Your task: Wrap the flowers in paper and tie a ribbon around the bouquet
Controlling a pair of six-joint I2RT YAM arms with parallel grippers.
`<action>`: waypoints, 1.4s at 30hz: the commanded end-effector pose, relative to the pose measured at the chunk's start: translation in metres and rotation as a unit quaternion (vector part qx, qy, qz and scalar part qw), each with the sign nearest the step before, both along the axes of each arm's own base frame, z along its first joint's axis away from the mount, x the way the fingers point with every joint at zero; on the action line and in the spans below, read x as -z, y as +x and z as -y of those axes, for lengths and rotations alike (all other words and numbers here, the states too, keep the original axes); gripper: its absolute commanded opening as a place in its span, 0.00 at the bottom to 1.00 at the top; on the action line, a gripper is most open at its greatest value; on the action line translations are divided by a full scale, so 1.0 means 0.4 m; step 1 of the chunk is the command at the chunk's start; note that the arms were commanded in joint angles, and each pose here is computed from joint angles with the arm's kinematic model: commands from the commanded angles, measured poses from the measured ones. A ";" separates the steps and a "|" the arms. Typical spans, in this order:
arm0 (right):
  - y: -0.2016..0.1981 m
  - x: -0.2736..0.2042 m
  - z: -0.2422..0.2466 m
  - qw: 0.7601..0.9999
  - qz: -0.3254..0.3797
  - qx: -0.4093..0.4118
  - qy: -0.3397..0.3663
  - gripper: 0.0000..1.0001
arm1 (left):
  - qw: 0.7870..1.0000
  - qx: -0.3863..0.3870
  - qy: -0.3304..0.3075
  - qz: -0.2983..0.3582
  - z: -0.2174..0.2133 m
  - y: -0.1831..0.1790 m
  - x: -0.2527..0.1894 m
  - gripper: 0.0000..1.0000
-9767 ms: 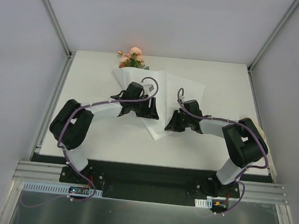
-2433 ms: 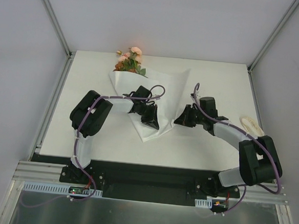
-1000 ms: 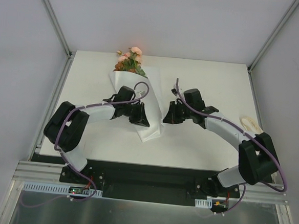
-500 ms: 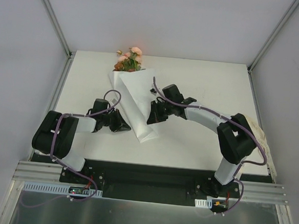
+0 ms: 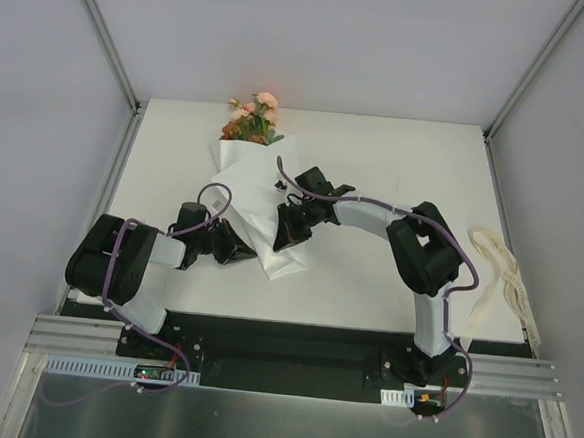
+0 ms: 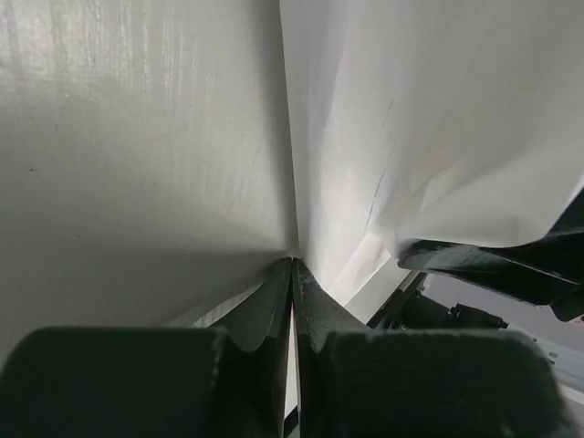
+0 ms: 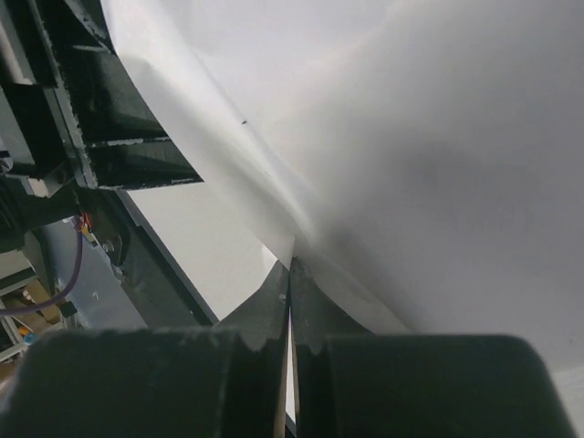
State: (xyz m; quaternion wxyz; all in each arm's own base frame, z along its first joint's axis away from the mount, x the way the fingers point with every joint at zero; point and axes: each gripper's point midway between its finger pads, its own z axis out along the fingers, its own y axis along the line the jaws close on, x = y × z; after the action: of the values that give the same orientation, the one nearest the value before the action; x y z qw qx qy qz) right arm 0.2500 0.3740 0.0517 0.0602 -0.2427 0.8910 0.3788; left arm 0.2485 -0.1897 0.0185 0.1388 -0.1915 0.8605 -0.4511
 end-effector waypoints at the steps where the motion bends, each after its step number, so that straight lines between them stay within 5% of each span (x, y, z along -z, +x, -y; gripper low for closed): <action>1: 0.010 -0.018 -0.035 1.000 -0.023 0.017 0.008 0.01 | 1.000 -0.002 -0.012 0.015 0.005 0.005 -0.002 0.02; 3: 0.016 -0.012 -0.043 0.999 -0.028 0.021 0.007 0.03 | 1.000 -0.002 -0.018 0.019 0.007 0.000 -0.011 0.04; 13: 0.045 -0.001 -0.033 0.998 -0.020 0.064 -0.021 0.05 | 0.997 -0.048 0.005 0.064 -0.084 0.071 -0.165 0.44; 17: 0.053 -0.007 -0.040 0.996 -0.025 0.080 -0.019 0.05 | 0.992 -0.087 0.005 0.091 -0.119 0.159 -0.228 0.48; 25: 0.063 -0.036 -0.072 0.993 -0.050 0.105 0.007 0.06 | 0.988 -0.111 -0.024 0.103 -0.116 0.309 -0.254 0.37; 30: 0.073 -0.046 -0.090 0.989 -0.073 0.128 0.015 0.06 | 0.988 -0.112 -0.034 0.099 -0.110 0.344 -0.250 0.39; 34: 0.074 -0.044 -0.097 0.989 -0.078 0.128 0.016 0.08 | 0.987 -0.111 -0.034 0.109 -0.110 0.337 -0.265 0.38; 42: 0.066 -0.059 -0.083 0.992 -0.056 0.111 0.021 0.01 | 0.992 -0.114 -0.008 0.061 -0.116 0.220 -0.167 0.11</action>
State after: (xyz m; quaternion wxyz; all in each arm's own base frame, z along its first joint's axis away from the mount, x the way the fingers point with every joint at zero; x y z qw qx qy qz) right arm 0.2758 0.4021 0.0557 0.0405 -0.1040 0.9164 0.3845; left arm 0.3552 -0.1433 0.0924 0.2348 -0.2671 0.8139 -0.4594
